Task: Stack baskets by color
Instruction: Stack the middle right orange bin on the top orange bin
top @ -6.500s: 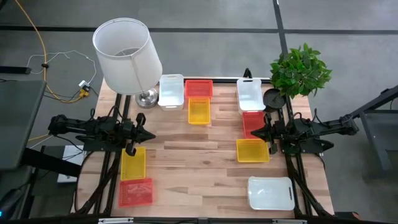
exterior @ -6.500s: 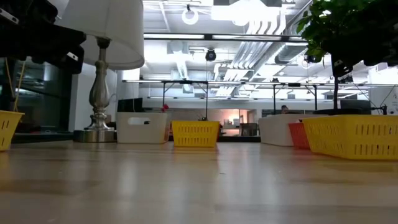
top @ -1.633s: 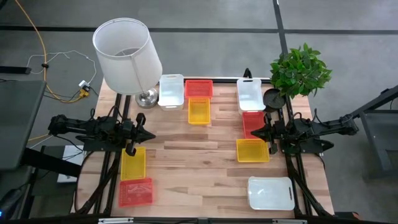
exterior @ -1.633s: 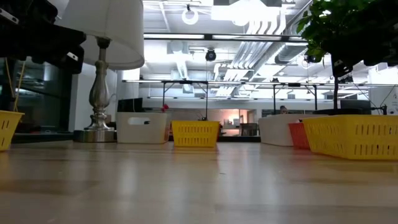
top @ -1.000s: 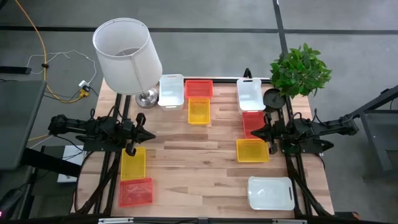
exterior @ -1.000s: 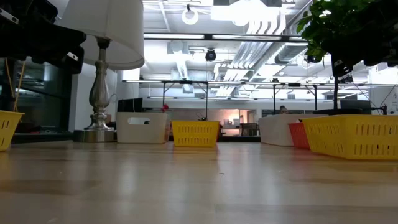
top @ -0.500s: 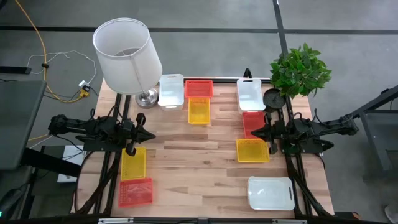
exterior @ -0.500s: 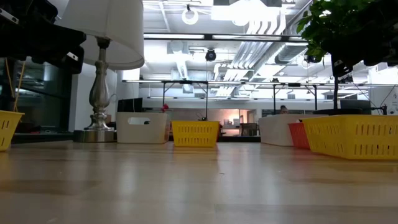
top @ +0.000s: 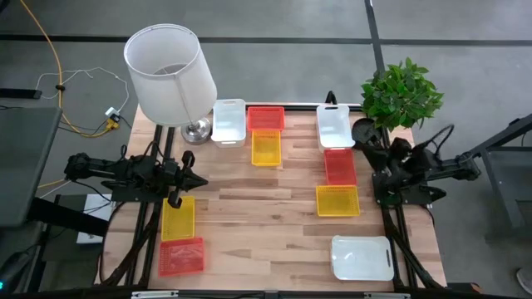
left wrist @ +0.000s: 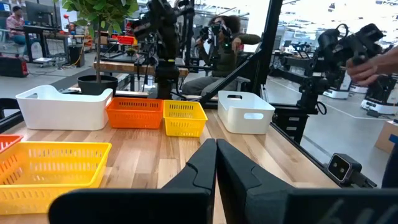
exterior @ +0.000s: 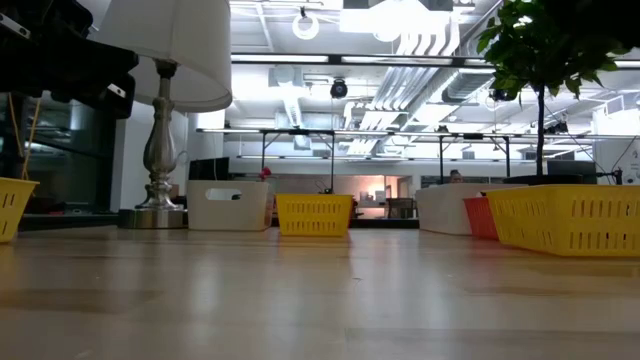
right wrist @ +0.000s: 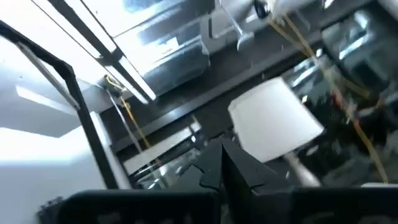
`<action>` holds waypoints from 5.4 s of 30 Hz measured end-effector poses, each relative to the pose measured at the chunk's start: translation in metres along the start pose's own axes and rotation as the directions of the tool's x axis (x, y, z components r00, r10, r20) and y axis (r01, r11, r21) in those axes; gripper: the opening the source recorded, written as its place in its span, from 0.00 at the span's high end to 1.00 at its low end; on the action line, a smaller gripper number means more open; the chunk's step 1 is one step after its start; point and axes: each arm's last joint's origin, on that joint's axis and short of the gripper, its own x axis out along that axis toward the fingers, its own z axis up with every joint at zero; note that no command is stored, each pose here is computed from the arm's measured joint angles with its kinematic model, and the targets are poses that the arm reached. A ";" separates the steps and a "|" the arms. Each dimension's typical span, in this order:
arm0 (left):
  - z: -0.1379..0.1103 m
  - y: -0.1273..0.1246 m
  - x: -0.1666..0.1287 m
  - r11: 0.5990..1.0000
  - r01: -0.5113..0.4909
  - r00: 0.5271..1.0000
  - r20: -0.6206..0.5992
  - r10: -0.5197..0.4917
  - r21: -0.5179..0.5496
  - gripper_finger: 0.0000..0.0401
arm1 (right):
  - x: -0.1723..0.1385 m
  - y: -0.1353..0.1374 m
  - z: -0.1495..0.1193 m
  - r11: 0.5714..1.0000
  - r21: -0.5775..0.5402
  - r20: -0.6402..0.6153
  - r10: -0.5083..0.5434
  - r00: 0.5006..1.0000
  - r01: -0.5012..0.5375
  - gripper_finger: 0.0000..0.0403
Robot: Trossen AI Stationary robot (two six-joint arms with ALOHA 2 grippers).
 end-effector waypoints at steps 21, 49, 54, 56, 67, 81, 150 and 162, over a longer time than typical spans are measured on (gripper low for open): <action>0.000 0.000 0.000 1.000 0.000 1.000 0.000 0.000 0.000 1.00 | 0.145 0.036 -0.016 0.681 -0.351 -0.750 -0.615 0.242 0.642 0.47; 0.000 0.000 0.000 1.000 0.000 1.000 0.000 0.000 0.000 1.00 | 0.134 -0.039 -0.126 -0.070 -0.620 -0.507 -0.724 -0.468 0.782 0.27; 0.000 0.000 0.000 1.000 0.000 1.000 0.000 0.000 0.000 1.00 | 0.133 -0.055 -0.136 -0.101 -0.663 -0.459 -0.727 -0.510 0.742 0.27; 0.000 0.000 0.000 1.000 0.000 1.000 0.000 0.000 0.000 1.00 | 0.132 -0.062 -0.139 -0.109 -0.681 -0.442 -0.728 -0.525 0.724 0.28; 0.000 0.000 0.000 1.000 0.000 1.000 0.000 0.000 0.000 1.00 | 0.132 -0.089 -0.138 -0.095 -0.757 -0.413 -0.696 -0.587 0.646 0.56; 0.000 0.000 0.000 1.000 0.000 1.000 0.000 0.000 0.000 1.00 | 0.137 -0.073 -0.121 0.149 -0.792 -0.533 -0.642 -0.552 0.591 0.98; 0.000 0.000 0.000 1.000 0.000 1.000 0.000 0.000 0.000 1.00 | 0.309 -0.186 -0.131 0.549 -0.740 -0.544 -0.828 -0.135 -0.387 1.00; 0.000 0.000 0.000 1.000 0.000 1.000 0.000 0.000 0.000 1.00 | 0.310 -0.186 -0.131 0.544 -0.747 -0.542 -0.831 -0.122 -0.382 0.83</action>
